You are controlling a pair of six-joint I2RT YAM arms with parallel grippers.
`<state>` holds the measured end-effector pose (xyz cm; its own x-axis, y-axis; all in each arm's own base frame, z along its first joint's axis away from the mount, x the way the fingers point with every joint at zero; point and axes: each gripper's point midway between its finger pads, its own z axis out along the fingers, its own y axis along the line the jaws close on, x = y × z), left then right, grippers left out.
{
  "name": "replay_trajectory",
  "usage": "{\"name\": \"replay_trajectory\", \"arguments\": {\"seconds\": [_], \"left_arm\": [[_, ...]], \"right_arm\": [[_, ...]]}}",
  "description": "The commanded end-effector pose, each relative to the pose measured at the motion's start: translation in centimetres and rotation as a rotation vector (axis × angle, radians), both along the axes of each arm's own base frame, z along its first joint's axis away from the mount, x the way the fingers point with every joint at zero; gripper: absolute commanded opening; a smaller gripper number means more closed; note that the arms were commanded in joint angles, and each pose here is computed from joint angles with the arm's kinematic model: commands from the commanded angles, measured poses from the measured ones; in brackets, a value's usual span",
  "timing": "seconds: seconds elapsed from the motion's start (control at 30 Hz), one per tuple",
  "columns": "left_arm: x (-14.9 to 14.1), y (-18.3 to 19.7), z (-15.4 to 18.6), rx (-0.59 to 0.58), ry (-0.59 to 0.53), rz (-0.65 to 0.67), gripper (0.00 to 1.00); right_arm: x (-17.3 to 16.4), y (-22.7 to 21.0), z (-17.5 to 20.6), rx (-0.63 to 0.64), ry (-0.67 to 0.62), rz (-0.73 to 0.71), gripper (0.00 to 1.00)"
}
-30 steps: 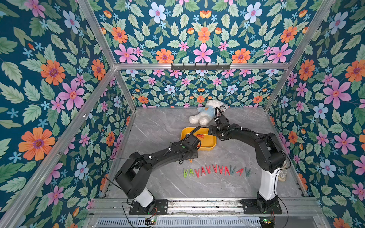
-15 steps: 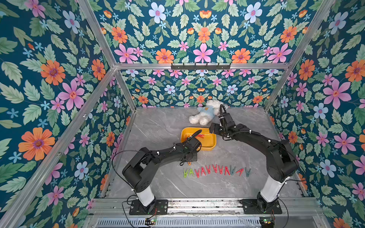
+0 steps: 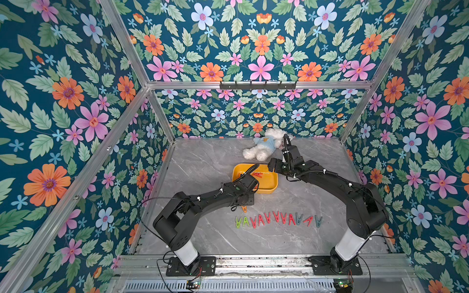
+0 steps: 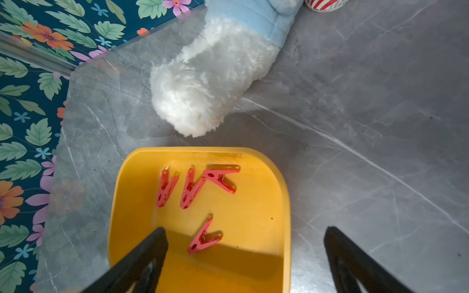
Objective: Take the clothespins out of the storage box
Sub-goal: Place the clothespin at the center of the board, then pick up the clothespin from the storage box.
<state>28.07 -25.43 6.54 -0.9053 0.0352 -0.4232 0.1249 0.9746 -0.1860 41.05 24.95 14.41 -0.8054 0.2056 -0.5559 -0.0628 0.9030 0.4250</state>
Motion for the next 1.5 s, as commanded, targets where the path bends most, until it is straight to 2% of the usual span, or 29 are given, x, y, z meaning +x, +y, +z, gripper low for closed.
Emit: {"name": "replay_trajectory", "arguments": {"seconds": [0.0,0.1,0.27,0.47,0.73,0.9,1.47], "left_arm": [[0.3,1.4,1.4,0.028,-0.015,0.039,0.46],[1.2,2.2,3.3,-0.007,-0.039,0.069,0.51],[3.1,3.1,6.3,-0.063,-0.084,0.076,0.67],[4.8,4.4,9.1,-0.118,-0.129,0.097,0.99],[6.0,5.6,11.2,-0.177,-0.18,0.116,1.0],[6.6,5.8,11.6,-0.212,-0.196,0.125,1.0],[7.1,6.5,10.3,-0.22,-0.174,0.176,1.0]], "right_arm": [[0.0,1.1,0.9,0.01,-0.028,0.041,0.92],[-0.1,2.0,1.0,0.001,-0.043,0.072,0.86],[-0.1,3.5,0.2,-0.033,-0.053,0.125,0.75],[-0.1,5.5,-2.2,-0.095,-0.016,0.209,0.59],[0.7,7.1,-6.6,-0.198,0.043,0.296,0.42],[1.2,7.2,-8.2,-0.25,0.073,0.31,0.42],[1.4,8.0,-11.9,-0.359,0.099,0.4,0.39]]}}
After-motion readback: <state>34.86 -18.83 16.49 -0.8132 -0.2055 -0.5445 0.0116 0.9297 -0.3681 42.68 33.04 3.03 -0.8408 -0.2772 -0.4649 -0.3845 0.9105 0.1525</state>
